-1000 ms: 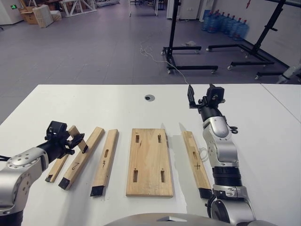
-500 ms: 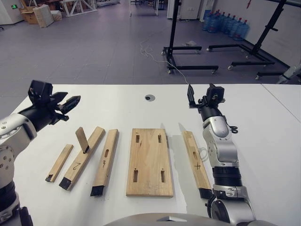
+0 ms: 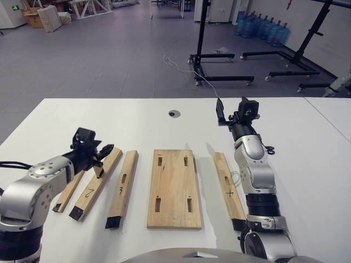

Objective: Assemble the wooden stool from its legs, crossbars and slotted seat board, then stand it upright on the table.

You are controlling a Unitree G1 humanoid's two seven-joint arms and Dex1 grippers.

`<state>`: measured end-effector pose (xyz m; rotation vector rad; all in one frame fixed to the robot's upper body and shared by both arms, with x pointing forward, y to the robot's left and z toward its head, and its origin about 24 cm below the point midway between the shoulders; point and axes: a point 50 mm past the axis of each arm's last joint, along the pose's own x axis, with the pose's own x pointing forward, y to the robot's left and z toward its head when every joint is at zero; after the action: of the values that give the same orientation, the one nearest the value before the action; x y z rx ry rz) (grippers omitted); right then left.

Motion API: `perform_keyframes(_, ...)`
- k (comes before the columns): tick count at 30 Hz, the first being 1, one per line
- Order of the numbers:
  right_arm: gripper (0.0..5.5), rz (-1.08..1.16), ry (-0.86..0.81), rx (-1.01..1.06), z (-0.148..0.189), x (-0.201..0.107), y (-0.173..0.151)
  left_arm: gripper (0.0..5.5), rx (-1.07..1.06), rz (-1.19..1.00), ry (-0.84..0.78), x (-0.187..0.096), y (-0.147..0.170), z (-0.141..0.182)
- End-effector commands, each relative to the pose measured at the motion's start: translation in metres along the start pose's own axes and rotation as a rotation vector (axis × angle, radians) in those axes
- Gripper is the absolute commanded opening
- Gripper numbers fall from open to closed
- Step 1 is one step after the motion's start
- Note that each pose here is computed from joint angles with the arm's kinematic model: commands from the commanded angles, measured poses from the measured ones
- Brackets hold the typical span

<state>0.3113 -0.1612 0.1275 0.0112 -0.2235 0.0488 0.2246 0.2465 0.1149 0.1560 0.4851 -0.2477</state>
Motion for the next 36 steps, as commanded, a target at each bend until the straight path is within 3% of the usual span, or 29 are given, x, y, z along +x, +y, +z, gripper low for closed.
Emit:
perform_keyframes(1,4.27,0.005,-0.016,0.010,0.005,0.004,0.001,2.42,-0.020,-0.001,0.062,0.002,0.000,-0.016)
perform_keyframes(11,4.27,-0.013,-0.025,0.016,0.005,0.004,0.002,2.42,0.010,-0.025,-0.085,-0.002,-0.001,0.026)
perform_keyframes(22,4.27,-0.035,-0.033,0.016,0.005,0.002,-0.003,2.42,0.067,0.041,-0.238,-0.036,0.023,0.081)
perform_keyframes(28,4.27,-0.046,-0.027,0.013,0.004,-0.002,-0.004,2.42,0.139,0.255,-0.005,-0.052,0.089,0.035)
perform_keyframes(33,4.27,-0.031,-0.020,0.014,0.003,-0.003,-0.001,2.42,0.109,0.017,0.209,-0.055,0.077,-0.046)
perform_keyframes(36,4.27,-0.041,-0.012,0.011,0.001,-0.007,-0.003,2.42,0.070,-0.121,0.181,-0.059,0.059,-0.050)
